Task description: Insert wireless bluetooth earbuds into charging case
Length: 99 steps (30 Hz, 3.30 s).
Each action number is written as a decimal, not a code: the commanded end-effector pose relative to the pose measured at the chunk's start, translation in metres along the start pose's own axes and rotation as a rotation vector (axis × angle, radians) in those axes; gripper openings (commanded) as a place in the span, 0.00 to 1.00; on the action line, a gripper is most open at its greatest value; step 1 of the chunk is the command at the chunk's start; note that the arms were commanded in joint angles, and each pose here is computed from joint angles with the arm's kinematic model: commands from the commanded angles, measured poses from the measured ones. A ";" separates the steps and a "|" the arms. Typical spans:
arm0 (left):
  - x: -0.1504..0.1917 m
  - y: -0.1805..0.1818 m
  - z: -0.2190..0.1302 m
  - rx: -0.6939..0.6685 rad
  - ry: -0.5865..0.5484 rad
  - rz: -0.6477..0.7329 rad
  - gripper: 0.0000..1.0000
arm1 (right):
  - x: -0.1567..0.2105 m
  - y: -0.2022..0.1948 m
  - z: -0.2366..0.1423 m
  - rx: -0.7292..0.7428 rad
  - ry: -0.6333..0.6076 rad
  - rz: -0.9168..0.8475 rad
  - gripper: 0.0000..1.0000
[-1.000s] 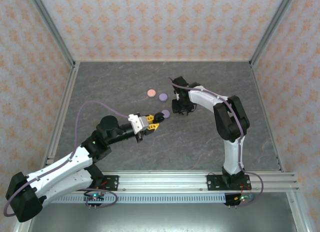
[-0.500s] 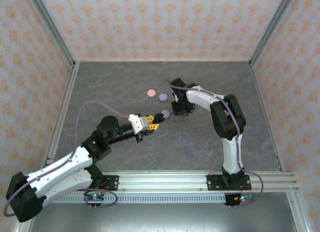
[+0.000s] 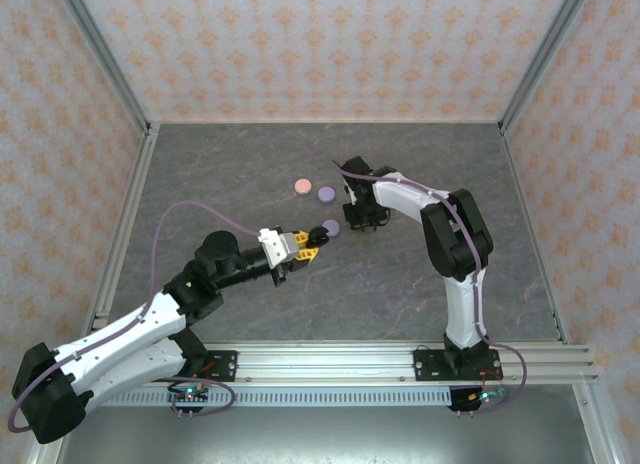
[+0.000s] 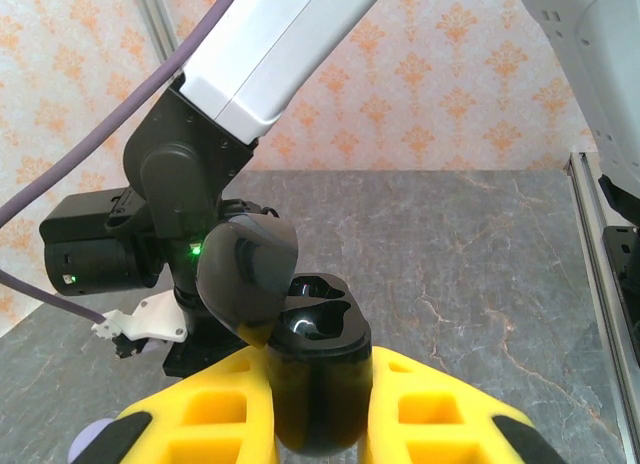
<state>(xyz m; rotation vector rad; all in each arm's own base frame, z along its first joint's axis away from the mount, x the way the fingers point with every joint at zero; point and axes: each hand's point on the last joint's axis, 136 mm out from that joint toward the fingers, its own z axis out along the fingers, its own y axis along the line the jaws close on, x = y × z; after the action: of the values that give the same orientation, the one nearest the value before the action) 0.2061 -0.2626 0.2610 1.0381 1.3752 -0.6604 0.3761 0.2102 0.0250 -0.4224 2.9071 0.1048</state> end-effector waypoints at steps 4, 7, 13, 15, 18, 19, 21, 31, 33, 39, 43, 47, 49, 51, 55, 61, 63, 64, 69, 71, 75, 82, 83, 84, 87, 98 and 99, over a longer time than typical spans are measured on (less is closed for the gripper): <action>-0.011 0.006 0.000 -0.043 -0.062 -0.002 0.00 | -0.017 0.014 -0.073 -0.110 -0.254 0.050 0.19; -0.015 0.010 0.000 -0.065 -0.096 -0.023 0.00 | -0.020 0.029 -0.120 -0.244 -0.397 0.084 0.19; -0.021 0.019 0.001 -0.110 -0.151 -0.061 0.00 | -0.002 0.060 -0.219 -0.557 -0.656 0.110 0.18; -0.023 0.020 0.002 -0.113 -0.158 -0.072 0.00 | 0.008 0.069 -0.248 -0.637 -0.707 0.084 0.18; -0.024 0.022 0.005 -0.115 -0.163 -0.087 0.00 | 0.026 0.083 -0.286 -0.735 -0.759 0.029 0.18; -0.024 0.022 0.006 -0.115 -0.164 -0.092 0.00 | 0.032 0.088 -0.295 -0.762 -0.768 0.008 0.18; -0.022 0.023 0.008 -0.114 -0.157 -0.099 0.00 | 0.043 0.099 -0.309 -0.808 -0.791 -0.035 0.18; -0.019 0.024 0.015 -0.108 -0.138 -0.116 0.00 | 0.063 0.141 -0.324 -0.898 -0.824 -0.151 0.18; -0.019 0.024 0.015 -0.108 -0.133 -0.118 0.00 | 0.064 0.146 -0.318 -0.894 -0.805 -0.165 0.19; -0.018 0.025 0.016 -0.112 -0.129 -0.120 0.00 | 0.065 0.156 -0.303 -0.878 -0.763 -0.188 0.18; -0.018 0.024 0.016 -0.102 -0.127 -0.119 0.00 | 0.059 0.155 -0.301 -0.853 -0.776 -0.188 0.18; -0.017 0.021 0.016 -0.085 -0.117 -0.112 0.00 | 0.054 0.156 -0.302 -0.835 -0.785 -0.194 0.18; -0.016 0.020 0.016 -0.084 -0.114 -0.111 0.00 | 0.053 0.157 -0.302 -0.835 -0.773 -0.201 0.18; -0.016 0.022 0.016 -0.091 -0.114 -0.110 0.00 | 0.054 0.158 -0.304 -0.842 -0.771 -0.208 0.18; -0.017 0.023 0.016 -0.100 -0.115 -0.110 0.00 | 0.060 0.153 -0.311 -0.842 -0.794 -0.209 0.18; -0.020 0.025 0.015 -0.107 -0.129 -0.116 0.00 | 0.065 0.148 -0.306 -0.836 -0.820 -0.201 0.18; -0.022 0.025 0.015 -0.106 -0.133 -0.122 0.00 | 0.064 0.149 -0.307 -0.849 -0.840 -0.202 0.18; -0.022 0.025 0.015 -0.106 -0.135 -0.125 0.00 | 0.063 0.149 -0.306 -0.851 -0.846 -0.202 0.18; -0.029 0.026 0.015 -0.102 -0.150 -0.142 0.00 | 0.063 0.147 -0.296 -0.831 -0.856 -0.207 0.18; -0.030 0.026 0.016 -0.098 -0.151 -0.146 0.00 | 0.062 0.146 -0.294 -0.830 -0.864 -0.202 0.18; -0.032 0.025 0.016 -0.092 -0.150 -0.146 0.00 | 0.060 0.147 -0.294 -0.835 -0.879 -0.197 0.18; -0.027 0.027 0.019 -0.096 -0.136 -0.165 0.00 | 0.060 0.145 -0.314 -0.851 -0.936 -0.208 0.18; -0.027 0.027 0.020 -0.097 -0.135 -0.170 0.00 | 0.060 0.145 -0.315 -0.855 -0.940 -0.211 0.18; -0.027 0.027 0.021 -0.095 -0.134 -0.177 0.00 | 0.060 0.146 -0.316 -0.858 -0.943 -0.212 0.18; -0.028 0.029 0.023 -0.096 -0.130 -0.201 0.00 | 0.057 0.146 -0.318 -0.862 -0.960 -0.212 0.18; -0.030 0.031 0.025 -0.097 -0.145 -0.253 0.00 | 0.052 0.149 -0.312 -0.841 -0.973 -0.220 0.18; -0.031 0.030 0.025 -0.094 -0.147 -0.254 0.00 | 0.052 0.149 -0.310 -0.836 -0.971 -0.220 0.18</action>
<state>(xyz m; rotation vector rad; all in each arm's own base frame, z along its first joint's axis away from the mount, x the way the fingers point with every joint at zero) 0.2410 -0.2748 0.2688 0.7626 1.4750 -0.8060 0.2233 0.3060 0.3177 -0.5733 1.7840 1.1567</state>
